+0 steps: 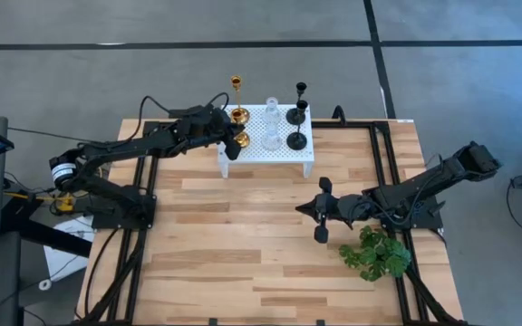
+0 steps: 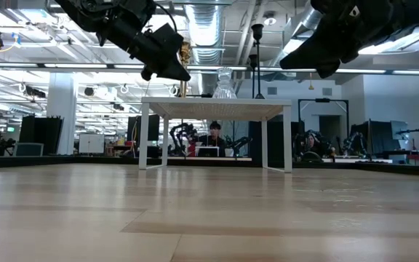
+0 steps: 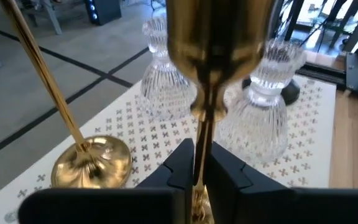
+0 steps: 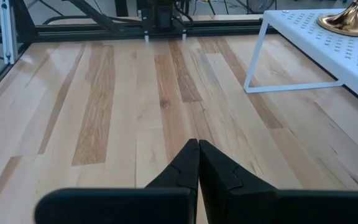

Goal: Pick & Place candle stick holders
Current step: Put the gold candle holder on the shelf aligned with the other gold candle holder, then return to Home Position

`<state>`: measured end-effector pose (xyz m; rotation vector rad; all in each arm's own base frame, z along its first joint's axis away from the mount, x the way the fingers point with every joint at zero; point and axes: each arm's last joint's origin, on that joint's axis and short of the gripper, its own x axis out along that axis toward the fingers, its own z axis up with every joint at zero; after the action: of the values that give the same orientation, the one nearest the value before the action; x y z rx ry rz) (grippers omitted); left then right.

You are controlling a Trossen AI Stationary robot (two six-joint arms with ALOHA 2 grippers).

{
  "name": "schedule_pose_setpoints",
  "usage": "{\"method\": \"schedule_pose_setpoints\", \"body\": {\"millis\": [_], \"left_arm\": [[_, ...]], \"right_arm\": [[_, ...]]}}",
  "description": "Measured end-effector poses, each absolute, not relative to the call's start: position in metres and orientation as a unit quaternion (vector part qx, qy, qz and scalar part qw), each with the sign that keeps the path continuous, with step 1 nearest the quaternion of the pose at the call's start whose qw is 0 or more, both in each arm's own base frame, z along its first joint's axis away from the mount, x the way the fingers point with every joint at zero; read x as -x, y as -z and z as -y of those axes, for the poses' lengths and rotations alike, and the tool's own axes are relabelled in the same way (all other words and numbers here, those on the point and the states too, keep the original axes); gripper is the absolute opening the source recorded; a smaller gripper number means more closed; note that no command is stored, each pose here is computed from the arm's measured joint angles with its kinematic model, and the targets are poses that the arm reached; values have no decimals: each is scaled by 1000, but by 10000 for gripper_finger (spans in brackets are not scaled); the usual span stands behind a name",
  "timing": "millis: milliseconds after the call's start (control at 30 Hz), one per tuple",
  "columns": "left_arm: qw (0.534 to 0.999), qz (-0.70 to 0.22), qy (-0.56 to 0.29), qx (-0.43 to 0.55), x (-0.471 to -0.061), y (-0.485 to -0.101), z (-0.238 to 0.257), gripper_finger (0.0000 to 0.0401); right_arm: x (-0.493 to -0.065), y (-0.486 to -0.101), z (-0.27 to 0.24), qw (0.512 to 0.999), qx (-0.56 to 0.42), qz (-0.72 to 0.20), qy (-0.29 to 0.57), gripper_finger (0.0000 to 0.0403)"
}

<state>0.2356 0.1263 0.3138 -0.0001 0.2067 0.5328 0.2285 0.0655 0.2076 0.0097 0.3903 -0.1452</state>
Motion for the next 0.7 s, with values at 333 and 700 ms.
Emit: {"method": "schedule_pose_setpoints", "body": {"millis": [333,700], "left_arm": [[960,-101,-263,-2,-236,-313,-126,88],[959,-107,-260,-27,-236,-314,-126,188]], "right_arm": [[-228,-207,-66,978,-4,-195,72,0],[-228,-207,-66,978,-5,-195,72,0]]}}
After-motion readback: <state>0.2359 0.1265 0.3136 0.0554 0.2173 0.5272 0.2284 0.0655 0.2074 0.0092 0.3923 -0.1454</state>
